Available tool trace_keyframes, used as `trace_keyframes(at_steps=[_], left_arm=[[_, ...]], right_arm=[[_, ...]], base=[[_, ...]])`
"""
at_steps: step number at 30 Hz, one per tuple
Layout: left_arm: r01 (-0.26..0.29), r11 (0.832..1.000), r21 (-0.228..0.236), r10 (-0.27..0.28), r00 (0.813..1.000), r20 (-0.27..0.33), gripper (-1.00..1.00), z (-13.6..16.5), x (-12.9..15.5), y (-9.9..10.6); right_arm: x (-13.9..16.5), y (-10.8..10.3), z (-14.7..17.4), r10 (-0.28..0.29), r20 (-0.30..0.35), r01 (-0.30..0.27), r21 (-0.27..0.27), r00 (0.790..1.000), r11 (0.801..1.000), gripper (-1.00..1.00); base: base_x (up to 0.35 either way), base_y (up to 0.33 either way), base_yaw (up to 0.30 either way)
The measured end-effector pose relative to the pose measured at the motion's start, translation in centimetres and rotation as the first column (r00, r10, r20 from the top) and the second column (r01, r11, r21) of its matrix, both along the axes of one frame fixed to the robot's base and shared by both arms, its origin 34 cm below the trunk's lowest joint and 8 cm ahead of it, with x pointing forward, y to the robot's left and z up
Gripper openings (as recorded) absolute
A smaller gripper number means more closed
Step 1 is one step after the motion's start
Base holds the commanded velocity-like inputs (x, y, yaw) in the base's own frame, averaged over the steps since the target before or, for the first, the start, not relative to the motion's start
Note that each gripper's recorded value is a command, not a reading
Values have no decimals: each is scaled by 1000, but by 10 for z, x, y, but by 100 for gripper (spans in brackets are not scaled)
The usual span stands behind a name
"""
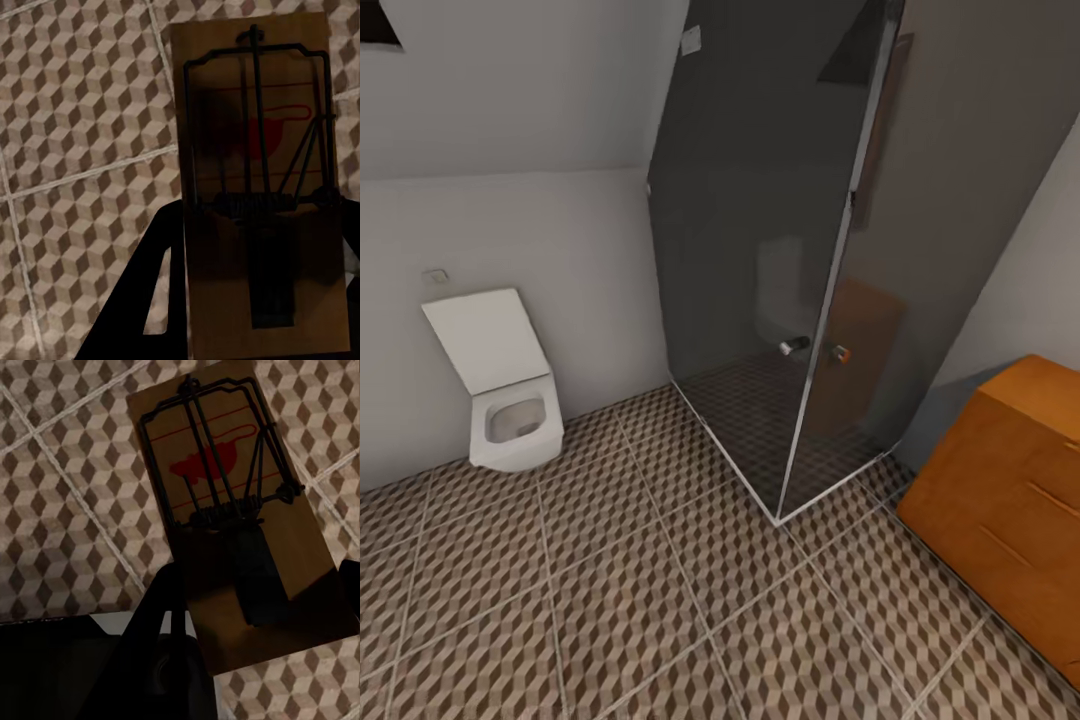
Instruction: Take the four mousetraps from the cabinet in the bathroom and place them on the bathroom floor. Make sure all four end up on the same floor surface, and ensure that at least two of them are either under or directly next to the same bathroom sink.
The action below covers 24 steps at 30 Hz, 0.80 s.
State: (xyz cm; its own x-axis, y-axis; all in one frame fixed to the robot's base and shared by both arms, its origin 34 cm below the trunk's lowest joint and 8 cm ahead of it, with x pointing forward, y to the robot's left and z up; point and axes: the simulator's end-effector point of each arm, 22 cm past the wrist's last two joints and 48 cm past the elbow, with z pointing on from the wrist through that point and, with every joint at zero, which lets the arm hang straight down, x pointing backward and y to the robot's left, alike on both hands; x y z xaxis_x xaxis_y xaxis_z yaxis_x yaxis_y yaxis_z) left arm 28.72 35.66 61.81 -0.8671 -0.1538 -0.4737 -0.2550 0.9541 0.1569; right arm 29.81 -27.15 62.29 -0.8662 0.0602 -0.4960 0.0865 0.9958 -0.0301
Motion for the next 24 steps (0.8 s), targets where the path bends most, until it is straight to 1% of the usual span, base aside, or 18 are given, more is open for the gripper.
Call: trace_keyframes(at_steps=[6,13,24], left_arm=[[0,1000,0,0,1000,-3,-100,-1,-1,0],[0,1000,0,0,1000,-5,-100,-1,-2,0],[0,1000,0,0,1000,-10,-100,-2,-3,0]], right_arm=[[-1,2,-1,0,-3,0,2,1000,1000,-100],[-2,2,-1,0,-6,0,3,1000,1000,-100],[-3,2,-2,0,-9,0,3,1000,1000,-100]], base=[[-170,258,285],[-214,205,285],[-25,29,285]])
